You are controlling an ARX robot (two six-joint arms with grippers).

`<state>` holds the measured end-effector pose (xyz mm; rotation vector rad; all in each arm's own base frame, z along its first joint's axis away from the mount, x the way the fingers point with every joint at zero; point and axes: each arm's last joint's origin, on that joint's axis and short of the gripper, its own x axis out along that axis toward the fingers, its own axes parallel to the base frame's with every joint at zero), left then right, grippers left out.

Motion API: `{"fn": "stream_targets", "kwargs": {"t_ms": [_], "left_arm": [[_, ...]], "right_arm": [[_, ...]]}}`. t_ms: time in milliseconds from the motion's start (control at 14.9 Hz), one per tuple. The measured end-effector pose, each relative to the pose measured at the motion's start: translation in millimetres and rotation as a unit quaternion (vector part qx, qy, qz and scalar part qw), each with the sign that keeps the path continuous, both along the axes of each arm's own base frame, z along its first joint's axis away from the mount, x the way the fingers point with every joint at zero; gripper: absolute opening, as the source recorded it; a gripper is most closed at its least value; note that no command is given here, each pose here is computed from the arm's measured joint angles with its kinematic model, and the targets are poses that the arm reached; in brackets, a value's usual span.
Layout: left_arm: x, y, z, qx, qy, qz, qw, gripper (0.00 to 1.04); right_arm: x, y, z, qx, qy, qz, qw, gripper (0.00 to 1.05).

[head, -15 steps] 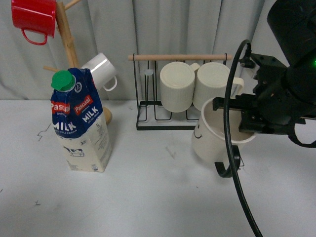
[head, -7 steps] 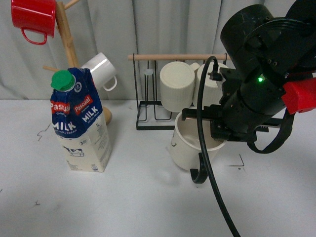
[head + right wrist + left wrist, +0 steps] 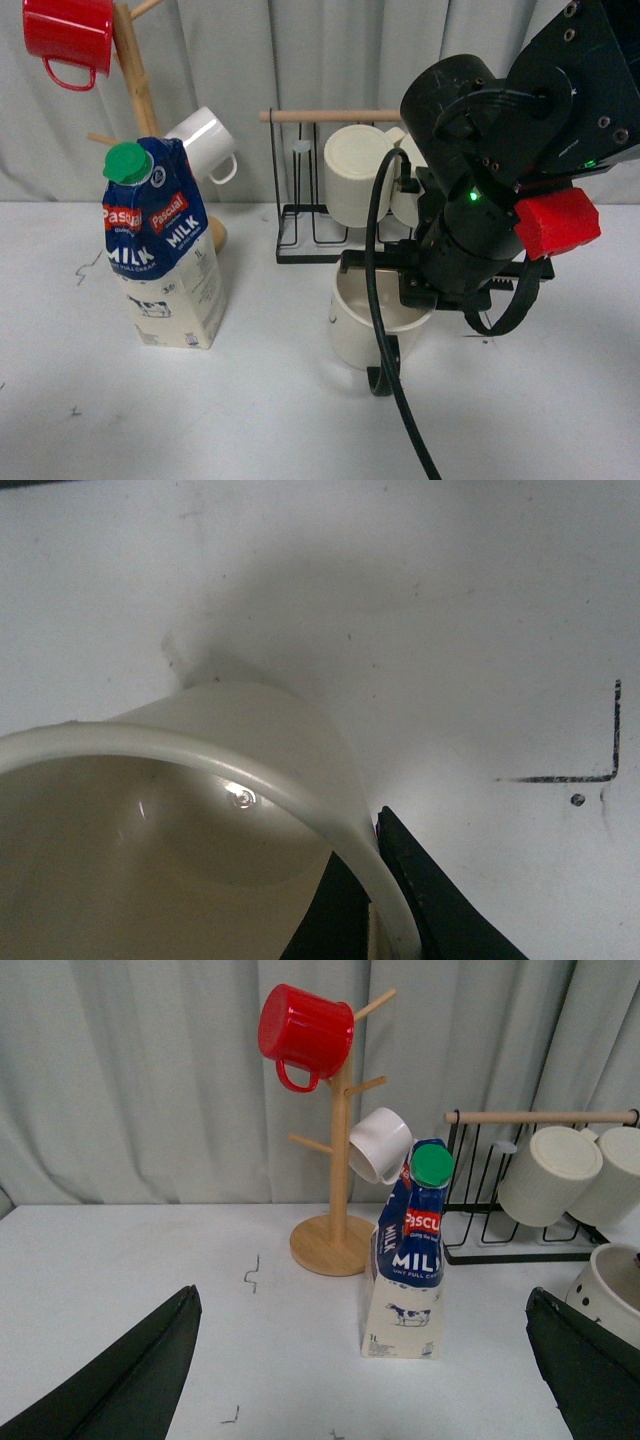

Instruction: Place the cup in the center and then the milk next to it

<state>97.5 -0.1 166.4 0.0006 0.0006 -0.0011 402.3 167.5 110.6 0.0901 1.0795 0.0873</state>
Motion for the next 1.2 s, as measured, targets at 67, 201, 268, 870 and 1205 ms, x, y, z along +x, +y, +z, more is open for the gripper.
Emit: {"fn": "stream_targets", "kwargs": {"t_ms": [67, 201, 268, 870, 1205], "left_arm": [[0, 0, 0, 0.000, 0.000, 0.000, 1.000, 0.98], [0, 0, 0, 0.000, 0.000, 0.000, 1.000, 0.98], [0, 0, 0, 0.000, 0.000, 0.000, 1.000, 0.98], [0, 0, 0, 0.000, -0.001, 0.000, 1.000, 0.98], [0, 0, 0, 0.000, 0.000, 0.000, 1.000, 0.98]], "right_arm": [[2, 1, 0, -0.001, -0.001, -0.003, 1.000, 0.03], [3, 1, -2, 0.001, -0.001, -0.006, 1.000, 0.17], [4, 2, -2, 0.006, -0.007, -0.005, 1.000, 0.28], [-107, -52, 144, 0.037, -0.501, -0.043, 0.863, 0.80], [-172, -118, 99, -0.035, -0.521, -0.050, 0.852, 0.20]]}}
